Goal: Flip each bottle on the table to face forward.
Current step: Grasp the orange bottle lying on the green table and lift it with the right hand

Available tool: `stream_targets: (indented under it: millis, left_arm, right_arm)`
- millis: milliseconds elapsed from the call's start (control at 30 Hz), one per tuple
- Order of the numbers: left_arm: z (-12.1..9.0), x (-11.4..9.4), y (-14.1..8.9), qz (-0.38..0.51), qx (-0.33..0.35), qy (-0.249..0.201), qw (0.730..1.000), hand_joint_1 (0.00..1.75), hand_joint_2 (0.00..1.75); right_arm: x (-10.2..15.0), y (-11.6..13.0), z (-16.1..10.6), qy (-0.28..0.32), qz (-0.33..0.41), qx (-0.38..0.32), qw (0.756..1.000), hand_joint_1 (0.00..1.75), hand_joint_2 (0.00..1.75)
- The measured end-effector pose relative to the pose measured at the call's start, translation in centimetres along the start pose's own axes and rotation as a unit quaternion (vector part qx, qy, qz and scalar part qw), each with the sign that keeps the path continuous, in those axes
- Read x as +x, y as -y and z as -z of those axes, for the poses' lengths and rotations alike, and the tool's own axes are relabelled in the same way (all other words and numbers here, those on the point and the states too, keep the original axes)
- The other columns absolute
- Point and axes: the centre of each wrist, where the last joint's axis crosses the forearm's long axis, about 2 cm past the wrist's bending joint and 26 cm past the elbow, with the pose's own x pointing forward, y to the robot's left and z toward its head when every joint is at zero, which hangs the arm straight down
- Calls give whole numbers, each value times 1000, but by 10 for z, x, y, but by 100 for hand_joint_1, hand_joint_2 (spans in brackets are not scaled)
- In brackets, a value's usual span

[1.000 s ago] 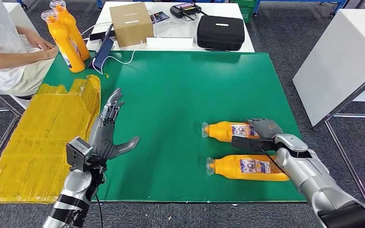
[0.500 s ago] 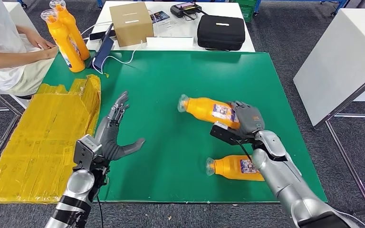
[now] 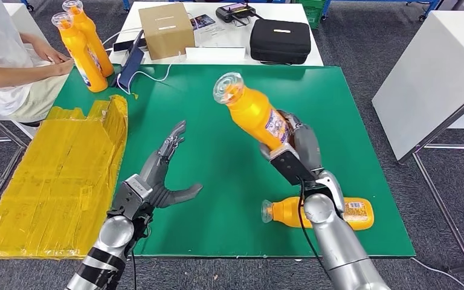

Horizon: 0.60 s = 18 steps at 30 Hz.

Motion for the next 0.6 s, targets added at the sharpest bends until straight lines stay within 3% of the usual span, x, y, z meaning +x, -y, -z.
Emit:
stream_targets:
  millis: [167,600]
  left_arm:
    - [0,-1,1,-1,-2,-2,1000,0,175]
    - [0,-1,1,-1,-2,-3,1000,0,175]
  right_arm:
    - [11,-16,-4,6,26,10,1000,175,175]
    - [17,-24,-6,8,53,30,998,175,175]
